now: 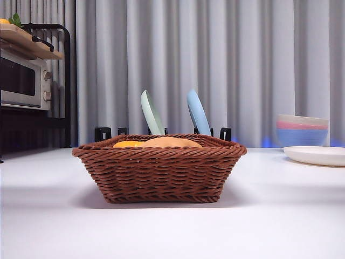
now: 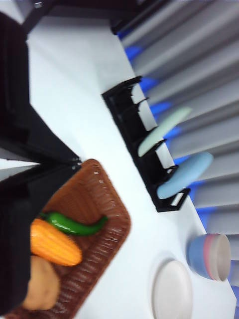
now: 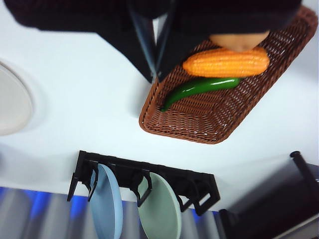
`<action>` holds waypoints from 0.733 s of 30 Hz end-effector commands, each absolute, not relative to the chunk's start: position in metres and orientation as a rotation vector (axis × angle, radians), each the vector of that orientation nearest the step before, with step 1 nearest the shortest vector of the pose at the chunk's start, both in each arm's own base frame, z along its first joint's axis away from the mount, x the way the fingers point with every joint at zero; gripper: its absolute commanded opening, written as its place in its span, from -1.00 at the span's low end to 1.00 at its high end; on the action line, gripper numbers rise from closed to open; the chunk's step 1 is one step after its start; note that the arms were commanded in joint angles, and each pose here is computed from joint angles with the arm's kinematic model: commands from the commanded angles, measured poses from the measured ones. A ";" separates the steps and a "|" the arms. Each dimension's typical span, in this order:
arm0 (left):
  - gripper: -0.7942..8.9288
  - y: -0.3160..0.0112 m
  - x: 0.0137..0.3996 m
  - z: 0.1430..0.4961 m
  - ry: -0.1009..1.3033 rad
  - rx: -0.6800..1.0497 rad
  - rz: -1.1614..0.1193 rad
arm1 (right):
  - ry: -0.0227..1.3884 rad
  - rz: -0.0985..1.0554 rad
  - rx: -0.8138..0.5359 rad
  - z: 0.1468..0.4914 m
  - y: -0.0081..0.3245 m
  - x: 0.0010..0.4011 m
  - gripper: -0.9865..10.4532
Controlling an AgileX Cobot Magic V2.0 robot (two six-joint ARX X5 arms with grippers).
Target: Pick up the basket,pick up the corn from the table,pick up the potato from the table,pick up the cucumber from the table,put all items into the basket
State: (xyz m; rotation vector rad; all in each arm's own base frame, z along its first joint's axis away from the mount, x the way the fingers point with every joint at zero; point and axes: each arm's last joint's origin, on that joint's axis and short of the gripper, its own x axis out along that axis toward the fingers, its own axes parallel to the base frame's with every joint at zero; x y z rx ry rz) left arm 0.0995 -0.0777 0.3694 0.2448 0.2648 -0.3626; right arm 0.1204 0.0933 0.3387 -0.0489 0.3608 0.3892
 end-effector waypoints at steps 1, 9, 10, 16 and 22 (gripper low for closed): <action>-0.85 -0.068 0.089 0.341 0.273 0.215 -0.356 | 0.317 0.391 -0.031 0.330 0.084 0.102 -0.85; -0.84 -0.053 0.073 0.305 0.346 0.190 -0.351 | 0.301 0.406 0.077 0.318 0.065 0.078 -0.82; -0.84 -0.053 0.072 0.304 0.364 0.201 -0.351 | 0.296 0.408 0.080 0.318 0.064 0.077 -0.82; -0.84 -0.053 0.072 0.299 0.411 0.232 -0.349 | 0.292 0.410 0.083 0.319 0.063 0.076 -0.82; -0.84 -0.053 0.072 0.299 0.412 0.232 -0.349 | 0.296 0.411 0.080 0.318 0.063 0.075 -0.82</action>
